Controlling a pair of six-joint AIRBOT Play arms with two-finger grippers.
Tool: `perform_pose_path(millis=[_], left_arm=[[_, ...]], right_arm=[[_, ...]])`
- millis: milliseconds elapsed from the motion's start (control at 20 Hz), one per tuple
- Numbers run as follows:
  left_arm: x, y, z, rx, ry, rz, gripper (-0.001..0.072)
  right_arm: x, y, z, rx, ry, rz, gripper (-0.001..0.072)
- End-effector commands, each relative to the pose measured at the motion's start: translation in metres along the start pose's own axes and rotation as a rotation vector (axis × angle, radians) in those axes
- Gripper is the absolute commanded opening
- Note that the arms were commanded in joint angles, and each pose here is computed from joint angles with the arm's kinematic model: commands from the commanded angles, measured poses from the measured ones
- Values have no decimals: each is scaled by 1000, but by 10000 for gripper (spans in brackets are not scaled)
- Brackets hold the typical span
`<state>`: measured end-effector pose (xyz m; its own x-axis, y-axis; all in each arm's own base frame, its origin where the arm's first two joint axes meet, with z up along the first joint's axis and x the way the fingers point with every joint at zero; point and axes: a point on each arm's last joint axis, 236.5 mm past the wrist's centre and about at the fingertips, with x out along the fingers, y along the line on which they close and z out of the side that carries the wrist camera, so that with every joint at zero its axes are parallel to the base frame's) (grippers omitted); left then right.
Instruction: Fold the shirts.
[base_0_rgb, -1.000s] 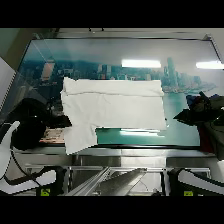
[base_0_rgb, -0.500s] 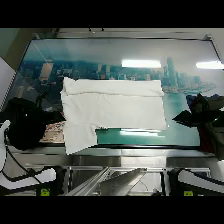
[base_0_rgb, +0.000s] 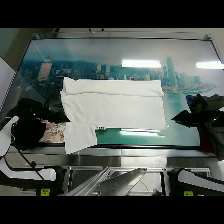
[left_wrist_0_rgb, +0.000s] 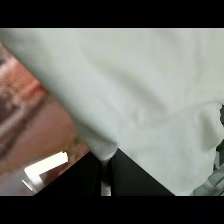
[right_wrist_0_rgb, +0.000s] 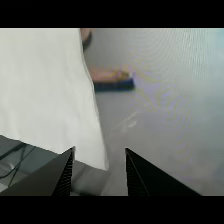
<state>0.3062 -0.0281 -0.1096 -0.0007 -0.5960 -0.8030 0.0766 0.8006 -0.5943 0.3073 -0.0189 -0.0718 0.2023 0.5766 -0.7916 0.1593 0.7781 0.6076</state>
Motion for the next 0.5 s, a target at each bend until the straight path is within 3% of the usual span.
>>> perform_pose_path(millis=[0,300,450], left_arm=[[-6,-3,14,1,-24,-15,40],[-22,-19,30,47,-57,0,21],[-21,-23,24,43,-34,-17,21]], right_arm=[[2,-7,-7,5,29,-30,366],[49,-1,-24,13,76,-33,365],[74,24,-25,10,106,49,365]])
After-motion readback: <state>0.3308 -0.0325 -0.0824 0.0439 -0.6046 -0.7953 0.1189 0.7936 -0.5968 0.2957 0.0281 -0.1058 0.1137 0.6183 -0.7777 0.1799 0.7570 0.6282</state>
